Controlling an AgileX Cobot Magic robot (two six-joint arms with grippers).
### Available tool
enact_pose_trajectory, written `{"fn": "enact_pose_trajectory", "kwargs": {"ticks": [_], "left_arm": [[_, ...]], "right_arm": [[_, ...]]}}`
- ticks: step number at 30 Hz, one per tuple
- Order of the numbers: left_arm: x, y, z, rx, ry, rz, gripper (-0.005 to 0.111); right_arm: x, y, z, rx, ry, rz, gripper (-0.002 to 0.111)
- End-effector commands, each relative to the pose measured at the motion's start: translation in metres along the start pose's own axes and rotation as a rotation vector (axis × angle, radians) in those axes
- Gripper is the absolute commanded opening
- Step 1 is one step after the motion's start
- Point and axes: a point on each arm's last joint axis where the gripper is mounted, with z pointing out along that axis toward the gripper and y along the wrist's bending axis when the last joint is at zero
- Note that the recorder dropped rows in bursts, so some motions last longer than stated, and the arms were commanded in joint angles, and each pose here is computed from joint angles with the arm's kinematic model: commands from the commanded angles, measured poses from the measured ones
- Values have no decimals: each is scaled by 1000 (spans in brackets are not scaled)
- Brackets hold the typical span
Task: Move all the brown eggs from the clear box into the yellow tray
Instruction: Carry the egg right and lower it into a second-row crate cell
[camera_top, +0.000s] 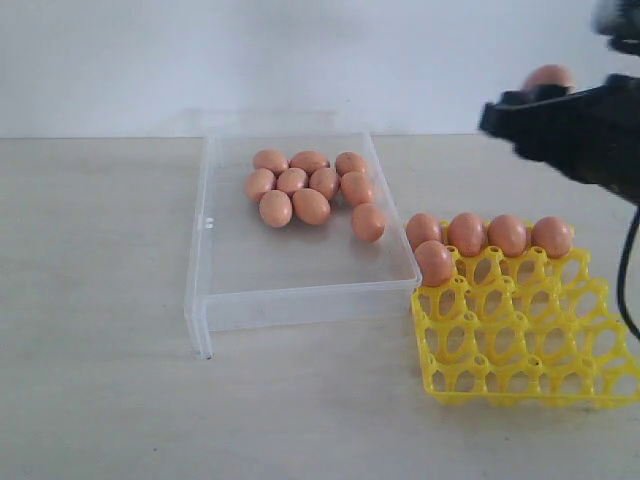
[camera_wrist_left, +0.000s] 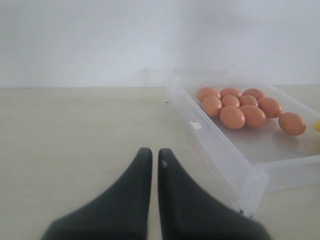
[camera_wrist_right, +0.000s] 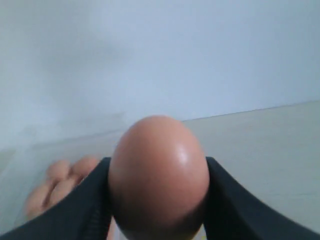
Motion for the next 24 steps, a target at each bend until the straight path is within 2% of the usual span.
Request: {"fn": "enact_pose_trajectory", "kwargs": {"ticks": [1, 4, 6, 8, 11, 12, 13, 15, 17, 20, 24], "left_arm": [[1, 0, 0, -3, -1, -1, 4], [1, 0, 0, -3, -1, -1, 4], [1, 0, 0, -3, -1, -1, 4], [1, 0, 0, -3, -1, -1, 4], [1, 0, 0, -3, -1, -1, 4], [1, 0, 0, -3, -1, -1, 4], [1, 0, 0, -3, -1, -1, 4], [1, 0, 0, -3, -1, -1, 4], [1, 0, 0, -3, -1, -1, 4], [1, 0, 0, -3, -1, -1, 4], [1, 0, 0, -3, -1, -1, 4]], "right_arm": [[-14, -59, -12, 381, -244, 318, 0], [-21, -87, -19, 543, -342, 435, 0], [-24, -99, -21, 565, -376, 491, 0], [-27, -107, -20, 512, -390, 595, 0], [-38, -109, -12, 268, -409, 711, 0], [-42, -110, -8, 183, -419, 700, 0], [-48, -106, -1, 22, -418, 654, 0], [-54, -108, 9, -181, -416, 602, 0], [-55, -109, 23, -391, -348, 572, 0], [-45, -118, 48, -481, -180, 565, 0], [-25, -116, 66, -555, 7, 440, 0]]}}
